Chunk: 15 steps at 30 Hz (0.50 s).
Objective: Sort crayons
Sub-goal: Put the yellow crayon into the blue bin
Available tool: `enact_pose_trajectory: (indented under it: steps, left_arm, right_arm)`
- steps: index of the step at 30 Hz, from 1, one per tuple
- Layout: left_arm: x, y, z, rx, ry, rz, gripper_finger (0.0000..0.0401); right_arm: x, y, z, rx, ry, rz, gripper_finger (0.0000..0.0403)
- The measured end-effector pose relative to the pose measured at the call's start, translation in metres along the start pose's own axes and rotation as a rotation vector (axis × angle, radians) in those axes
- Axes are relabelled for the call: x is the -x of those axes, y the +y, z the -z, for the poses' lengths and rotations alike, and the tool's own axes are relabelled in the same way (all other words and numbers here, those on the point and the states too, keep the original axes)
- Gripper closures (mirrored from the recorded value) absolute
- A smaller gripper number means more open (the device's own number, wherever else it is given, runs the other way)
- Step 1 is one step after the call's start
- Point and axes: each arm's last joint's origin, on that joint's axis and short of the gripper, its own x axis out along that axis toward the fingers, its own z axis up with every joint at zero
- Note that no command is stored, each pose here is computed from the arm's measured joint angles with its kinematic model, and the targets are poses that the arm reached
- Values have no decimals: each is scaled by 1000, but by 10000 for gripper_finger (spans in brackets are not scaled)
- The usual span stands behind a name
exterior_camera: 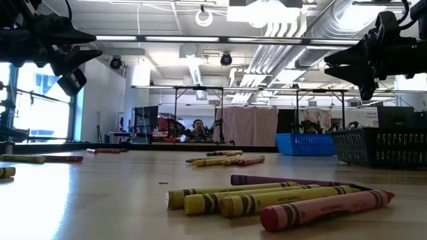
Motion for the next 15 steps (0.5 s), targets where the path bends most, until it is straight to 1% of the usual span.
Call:
enact_pose_trajectory:
  steps: [3, 6, 9, 13, 15]
  left_arm:
    - [0, 0, 0, 0, 0, 0, 302]
    - [0, 0, 0, 0, 0, 0, 302]
    - [0, 0, 0, 0, 0, 0, 302]
    - [0, 0, 0, 0, 0, 0, 302]
    - [0, 0, 0, 0, 0, 0, 302]
  right_arm:
    - [0, -1, -1, 52, -27, 50, 273]
    - [0, -2, -1, 82, -31, 57, 273]
    - [0, -2, -2, 81, -39, 64, 273]
    - [0, -3, -3, 79, -68, 119, 273]
    - [0, -3, -3, 79, -70, 124, 273]
